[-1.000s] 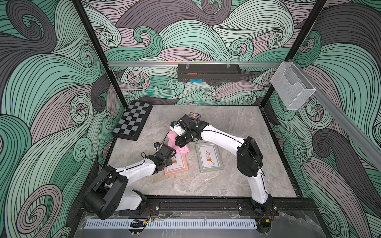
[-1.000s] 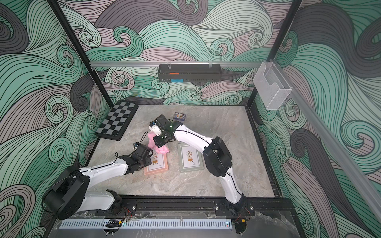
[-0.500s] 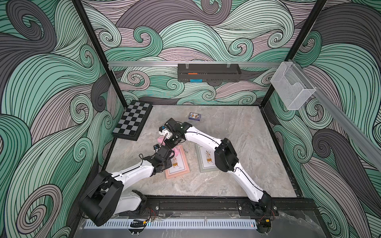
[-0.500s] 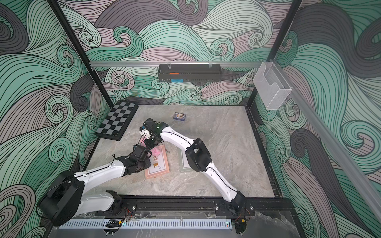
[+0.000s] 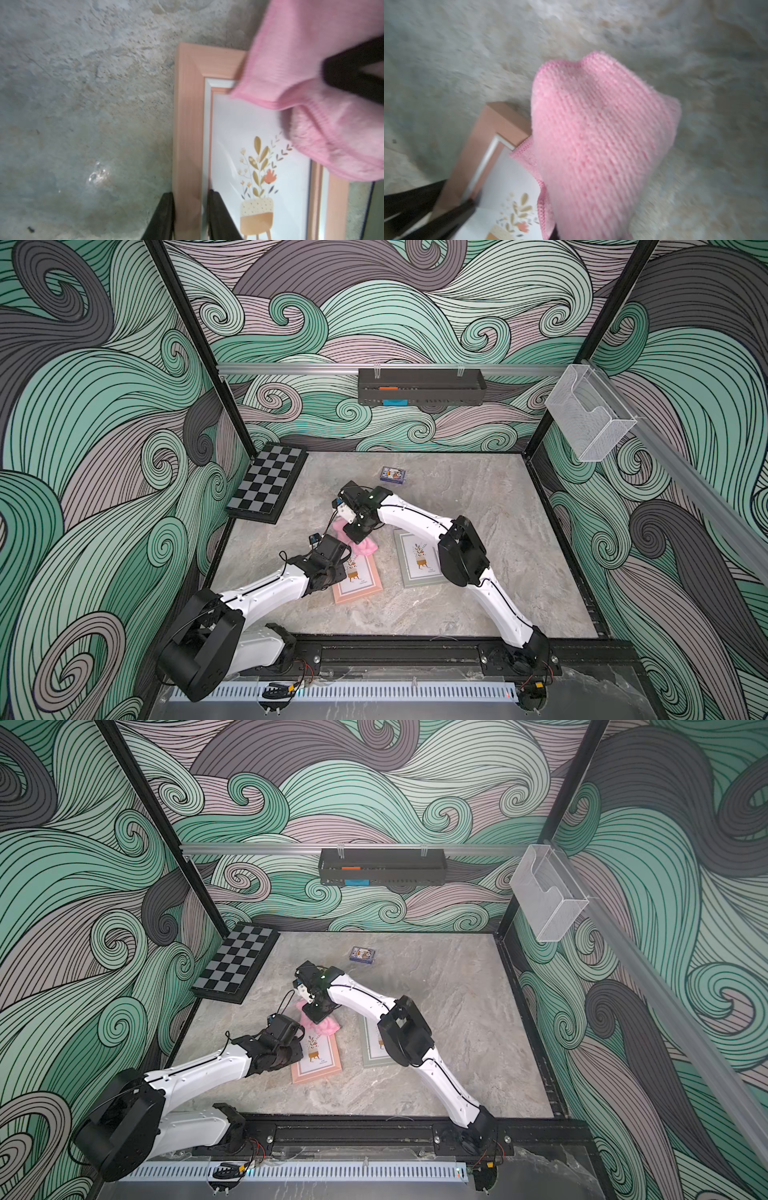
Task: Wipe the picture frame with a cloth
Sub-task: Wipe the dirt from the picture frame.
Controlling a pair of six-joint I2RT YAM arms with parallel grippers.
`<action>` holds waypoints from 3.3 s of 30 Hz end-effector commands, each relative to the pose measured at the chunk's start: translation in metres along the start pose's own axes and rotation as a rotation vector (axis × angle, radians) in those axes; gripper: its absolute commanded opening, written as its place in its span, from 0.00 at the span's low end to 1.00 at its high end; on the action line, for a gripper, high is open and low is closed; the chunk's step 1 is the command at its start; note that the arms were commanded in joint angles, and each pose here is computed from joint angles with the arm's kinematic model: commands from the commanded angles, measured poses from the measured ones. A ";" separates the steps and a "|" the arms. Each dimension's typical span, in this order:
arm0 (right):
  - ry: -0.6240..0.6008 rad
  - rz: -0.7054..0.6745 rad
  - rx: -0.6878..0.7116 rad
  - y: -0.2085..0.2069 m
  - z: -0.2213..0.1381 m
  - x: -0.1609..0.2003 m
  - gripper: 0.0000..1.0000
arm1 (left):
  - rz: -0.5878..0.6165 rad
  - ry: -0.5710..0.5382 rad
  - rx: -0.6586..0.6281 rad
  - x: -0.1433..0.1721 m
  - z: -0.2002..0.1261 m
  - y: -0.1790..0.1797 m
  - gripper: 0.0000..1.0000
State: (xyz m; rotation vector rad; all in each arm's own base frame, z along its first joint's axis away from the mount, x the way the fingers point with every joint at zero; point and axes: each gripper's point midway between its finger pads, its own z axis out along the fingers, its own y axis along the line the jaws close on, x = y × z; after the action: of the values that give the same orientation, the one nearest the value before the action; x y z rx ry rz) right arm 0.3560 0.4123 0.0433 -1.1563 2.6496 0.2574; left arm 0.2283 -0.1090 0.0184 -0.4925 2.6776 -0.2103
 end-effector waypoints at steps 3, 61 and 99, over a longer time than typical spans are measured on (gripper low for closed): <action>0.079 0.003 0.070 -0.024 -0.008 0.024 0.01 | 0.045 0.093 -0.019 0.021 -0.002 0.004 0.07; 0.215 0.177 -0.194 0.055 -0.036 0.203 0.00 | 0.069 -0.031 -0.127 -0.012 0.007 -0.016 0.05; 0.027 0.124 -0.175 0.051 -0.045 0.105 0.00 | 0.031 0.040 -0.059 0.003 0.017 -0.028 0.04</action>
State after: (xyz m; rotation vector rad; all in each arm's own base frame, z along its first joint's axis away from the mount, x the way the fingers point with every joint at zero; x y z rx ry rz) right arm 0.2124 0.3389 0.0608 -1.0464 2.8367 0.5078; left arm 0.2535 -0.1375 0.0191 -0.4486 2.6697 -0.1240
